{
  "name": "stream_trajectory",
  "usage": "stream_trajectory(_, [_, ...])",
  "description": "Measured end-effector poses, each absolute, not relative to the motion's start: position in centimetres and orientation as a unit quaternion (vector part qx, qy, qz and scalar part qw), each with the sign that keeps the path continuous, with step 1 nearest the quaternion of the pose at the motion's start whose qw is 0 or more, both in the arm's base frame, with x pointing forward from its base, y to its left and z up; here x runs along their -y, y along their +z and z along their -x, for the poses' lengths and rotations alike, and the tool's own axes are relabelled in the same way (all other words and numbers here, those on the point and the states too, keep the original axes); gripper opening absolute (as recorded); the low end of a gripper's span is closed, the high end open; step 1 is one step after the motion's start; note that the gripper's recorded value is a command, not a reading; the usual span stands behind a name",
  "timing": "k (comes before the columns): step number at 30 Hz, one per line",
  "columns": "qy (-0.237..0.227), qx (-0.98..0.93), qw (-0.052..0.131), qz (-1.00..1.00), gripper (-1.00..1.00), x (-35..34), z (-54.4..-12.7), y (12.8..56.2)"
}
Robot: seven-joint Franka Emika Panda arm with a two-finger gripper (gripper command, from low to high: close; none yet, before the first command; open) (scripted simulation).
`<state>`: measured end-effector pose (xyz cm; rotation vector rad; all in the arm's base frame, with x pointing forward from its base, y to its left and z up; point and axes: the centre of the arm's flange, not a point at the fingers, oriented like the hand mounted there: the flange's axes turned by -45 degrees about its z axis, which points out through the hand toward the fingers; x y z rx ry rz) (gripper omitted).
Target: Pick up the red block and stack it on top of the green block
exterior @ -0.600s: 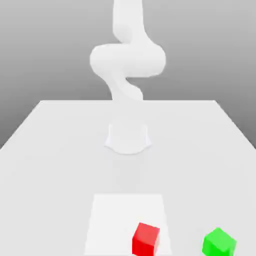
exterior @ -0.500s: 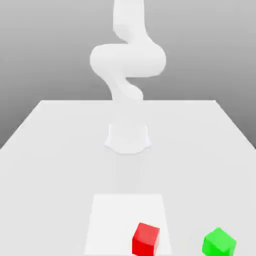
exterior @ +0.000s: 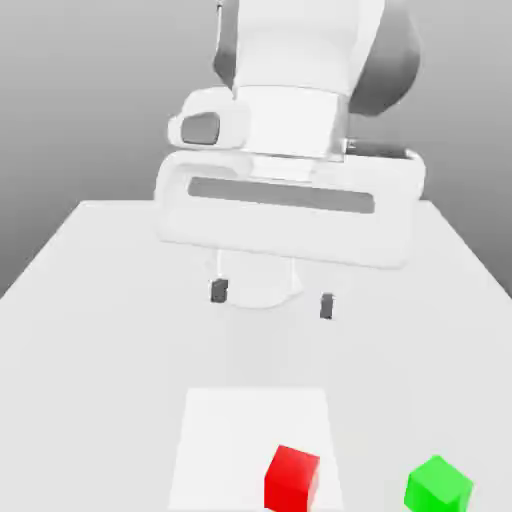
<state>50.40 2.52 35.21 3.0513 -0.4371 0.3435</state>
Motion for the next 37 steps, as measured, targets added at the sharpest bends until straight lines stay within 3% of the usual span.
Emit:
stream_trajectory(7, [0.014,0.183,0.003,-0.983,0.00,-3.9,-48.8,22.7])
stream_trajectory(12, [0.001,0.189,0.000,-0.982,0.00,-4.1,-48.5,15.7])
stream_trajectory(13, [0.000,0.189,0.000,-0.982,-1.00,-4.1,-48.4,14.9])
stream_trajectory(20, [0.001,0.190,0.000,-0.982,-1.00,-4.1,-48.4,14.9])
stream_trajectory(25, [0.000,0.179,0.000,-0.984,-1.00,-4.9,-48.6,20.5])
stream_trajectory(30, [0.000,0.019,-0.001,-1.000,-1.00,-17.3,-49.0,23.3])
stream_trajectory(33, [0.001,-0.020,-0.001,-1.000,-1.00,-20.4,-48.8,20.1])
stream_trajectory(34, [0.000,-0.023,-0.001,-1.000,1.00,-20.6,-48.7,18.9])
stream_trajectory(37, [0.000,-0.023,-0.001,-1.000,1.00,-20.6,-48.7,18.9])
